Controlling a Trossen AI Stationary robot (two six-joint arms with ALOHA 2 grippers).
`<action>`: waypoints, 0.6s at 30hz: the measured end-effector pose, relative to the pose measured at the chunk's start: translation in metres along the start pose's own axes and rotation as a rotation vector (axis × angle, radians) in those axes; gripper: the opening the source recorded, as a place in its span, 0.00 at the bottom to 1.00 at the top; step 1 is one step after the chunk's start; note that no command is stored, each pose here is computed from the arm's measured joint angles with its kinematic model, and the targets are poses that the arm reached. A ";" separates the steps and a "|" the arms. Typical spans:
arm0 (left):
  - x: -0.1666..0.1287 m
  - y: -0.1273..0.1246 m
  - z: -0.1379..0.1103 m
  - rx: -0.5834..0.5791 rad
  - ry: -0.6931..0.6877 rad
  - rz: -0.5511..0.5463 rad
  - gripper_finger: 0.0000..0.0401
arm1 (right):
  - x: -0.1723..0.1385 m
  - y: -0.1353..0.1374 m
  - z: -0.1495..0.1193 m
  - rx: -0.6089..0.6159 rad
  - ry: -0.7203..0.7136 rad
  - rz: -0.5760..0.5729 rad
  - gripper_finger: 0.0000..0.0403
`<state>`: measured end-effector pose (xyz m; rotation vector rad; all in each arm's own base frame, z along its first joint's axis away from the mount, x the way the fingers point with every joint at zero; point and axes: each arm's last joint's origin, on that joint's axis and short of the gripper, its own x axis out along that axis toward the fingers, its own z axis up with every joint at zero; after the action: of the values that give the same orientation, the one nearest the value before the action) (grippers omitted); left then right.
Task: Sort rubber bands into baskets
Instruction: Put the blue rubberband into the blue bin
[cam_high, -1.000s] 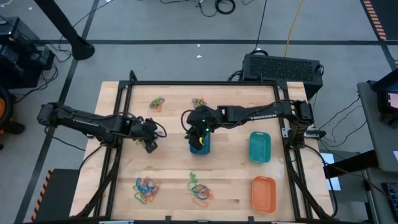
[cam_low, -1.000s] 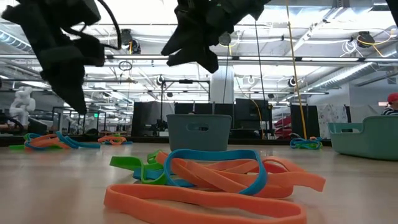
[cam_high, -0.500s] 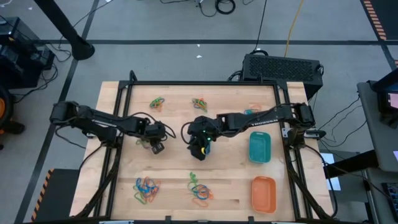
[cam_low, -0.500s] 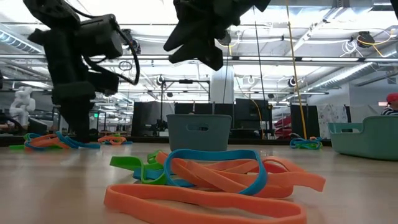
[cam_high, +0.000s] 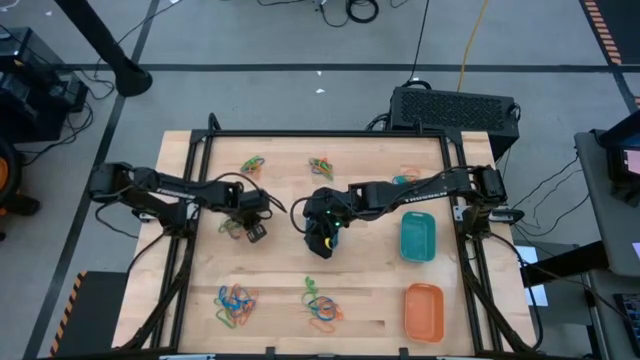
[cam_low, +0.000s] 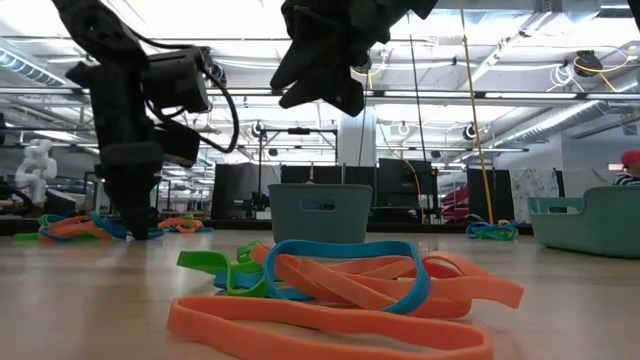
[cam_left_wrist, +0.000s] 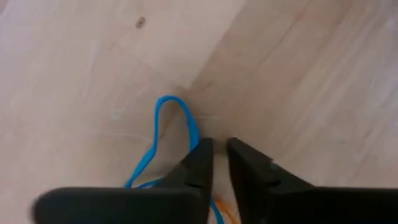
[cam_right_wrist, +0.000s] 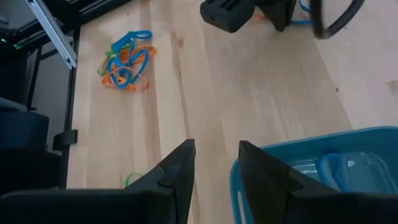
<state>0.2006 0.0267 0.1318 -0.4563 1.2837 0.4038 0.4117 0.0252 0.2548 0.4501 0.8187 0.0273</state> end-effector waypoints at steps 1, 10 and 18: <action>-0.001 0.001 0.001 -0.007 -0.006 -0.003 0.04 | 0.000 0.000 0.000 0.000 0.000 0.000 0.29; -0.024 0.002 0.002 -0.008 -0.103 -0.073 0.01 | 0.000 -0.001 -0.001 0.002 0.013 -0.004 0.29; -0.061 0.000 -0.004 -0.021 -0.281 -0.171 0.00 | 0.000 -0.001 -0.002 -0.005 0.016 -0.010 0.29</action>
<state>0.1829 0.0229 0.1899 -0.5035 0.9619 0.3246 0.4104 0.0250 0.2535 0.4418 0.8366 0.0241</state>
